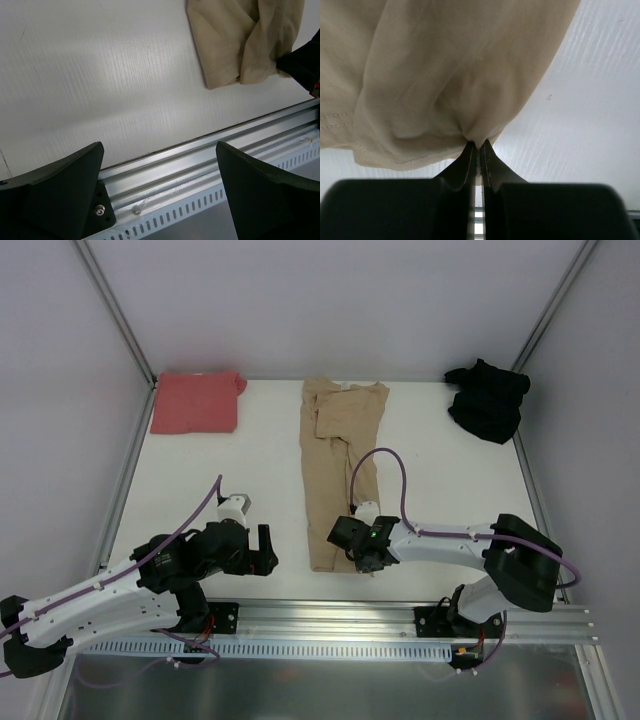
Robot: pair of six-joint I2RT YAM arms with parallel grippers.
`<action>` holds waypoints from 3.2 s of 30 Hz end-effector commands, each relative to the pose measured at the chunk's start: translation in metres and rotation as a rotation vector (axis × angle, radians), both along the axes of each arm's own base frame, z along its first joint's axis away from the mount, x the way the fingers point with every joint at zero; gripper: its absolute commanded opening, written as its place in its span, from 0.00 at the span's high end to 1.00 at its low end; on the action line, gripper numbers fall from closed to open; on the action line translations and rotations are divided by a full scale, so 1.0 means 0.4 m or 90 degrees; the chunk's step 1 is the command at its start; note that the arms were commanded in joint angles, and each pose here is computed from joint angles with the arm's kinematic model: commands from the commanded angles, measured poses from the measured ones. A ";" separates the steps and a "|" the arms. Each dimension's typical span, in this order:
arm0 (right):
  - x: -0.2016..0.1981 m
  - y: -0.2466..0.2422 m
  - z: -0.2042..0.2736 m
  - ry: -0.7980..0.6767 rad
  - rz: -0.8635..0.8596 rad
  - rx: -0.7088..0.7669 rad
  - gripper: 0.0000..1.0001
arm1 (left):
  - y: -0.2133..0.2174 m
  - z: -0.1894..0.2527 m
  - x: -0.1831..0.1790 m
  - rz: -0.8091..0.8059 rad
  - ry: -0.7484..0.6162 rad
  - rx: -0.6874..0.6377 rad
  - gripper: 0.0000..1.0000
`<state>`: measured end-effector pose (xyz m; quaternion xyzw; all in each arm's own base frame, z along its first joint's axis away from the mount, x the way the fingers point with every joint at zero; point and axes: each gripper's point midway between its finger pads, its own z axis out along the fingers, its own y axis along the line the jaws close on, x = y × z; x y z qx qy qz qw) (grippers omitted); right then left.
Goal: Fold and stack the t-shirts
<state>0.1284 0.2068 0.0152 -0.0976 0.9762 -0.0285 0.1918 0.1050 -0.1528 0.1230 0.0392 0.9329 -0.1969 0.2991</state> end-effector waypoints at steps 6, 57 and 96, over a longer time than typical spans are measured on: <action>-0.005 -0.104 0.002 -0.013 -0.023 -0.084 1.00 | -0.001 -0.010 -0.003 0.000 0.004 0.007 0.01; -0.017 -0.121 0.008 -0.016 -0.021 -0.055 1.00 | -0.361 -0.212 0.042 -0.109 0.060 -0.156 1.00; -0.023 -0.155 0.012 -0.015 -0.031 -0.072 0.42 | -0.283 -0.278 0.018 -0.082 0.077 -0.114 1.00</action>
